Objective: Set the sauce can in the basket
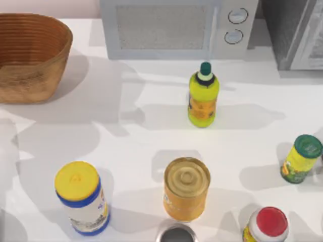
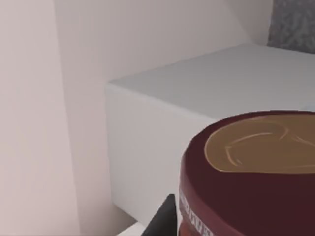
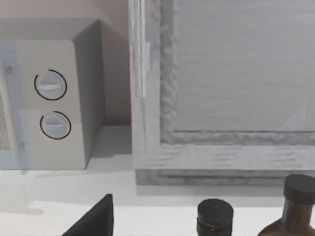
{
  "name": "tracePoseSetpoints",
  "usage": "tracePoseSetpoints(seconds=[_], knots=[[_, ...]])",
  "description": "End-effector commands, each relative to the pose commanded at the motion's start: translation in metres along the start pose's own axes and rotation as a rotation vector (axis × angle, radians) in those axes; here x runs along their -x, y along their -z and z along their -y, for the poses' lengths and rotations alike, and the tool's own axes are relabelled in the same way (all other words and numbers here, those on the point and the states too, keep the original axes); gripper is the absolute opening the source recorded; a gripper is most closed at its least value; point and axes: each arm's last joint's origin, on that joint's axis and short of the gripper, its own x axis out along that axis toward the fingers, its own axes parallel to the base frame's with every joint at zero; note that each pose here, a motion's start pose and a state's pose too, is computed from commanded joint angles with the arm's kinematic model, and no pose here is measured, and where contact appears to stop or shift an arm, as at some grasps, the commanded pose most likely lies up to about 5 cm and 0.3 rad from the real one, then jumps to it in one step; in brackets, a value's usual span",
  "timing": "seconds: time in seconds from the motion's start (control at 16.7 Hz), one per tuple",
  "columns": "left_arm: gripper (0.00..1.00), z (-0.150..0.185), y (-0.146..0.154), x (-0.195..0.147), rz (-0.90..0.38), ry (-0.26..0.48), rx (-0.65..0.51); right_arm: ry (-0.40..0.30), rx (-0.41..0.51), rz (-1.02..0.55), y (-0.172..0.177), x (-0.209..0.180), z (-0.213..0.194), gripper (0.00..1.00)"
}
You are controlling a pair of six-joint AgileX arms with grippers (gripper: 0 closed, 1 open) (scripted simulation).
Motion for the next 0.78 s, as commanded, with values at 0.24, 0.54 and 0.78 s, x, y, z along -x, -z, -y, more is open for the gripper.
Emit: tracePoseSetpoints(seconds=[0.24, 0.54, 0.78], knots=[[0.00, 0.0006, 0.0029, -0.0071, 0.000, 0.000, 0.002, 0.000, 0.000, 0.000, 0.0000, 0.0000, 0.0000, 1.00], [0.30, 0.0006, 0.0029, -0.0071, 0.000, 0.000, 0.002, 0.000, 0.000, 0.000, 0.0000, 0.0000, 0.0000, 1.00], [0.60, 0.0006, 0.0029, -0.0071, 0.000, 0.000, 0.002, 0.000, 0.000, 0.000, 0.0000, 0.0000, 0.0000, 1.00]])
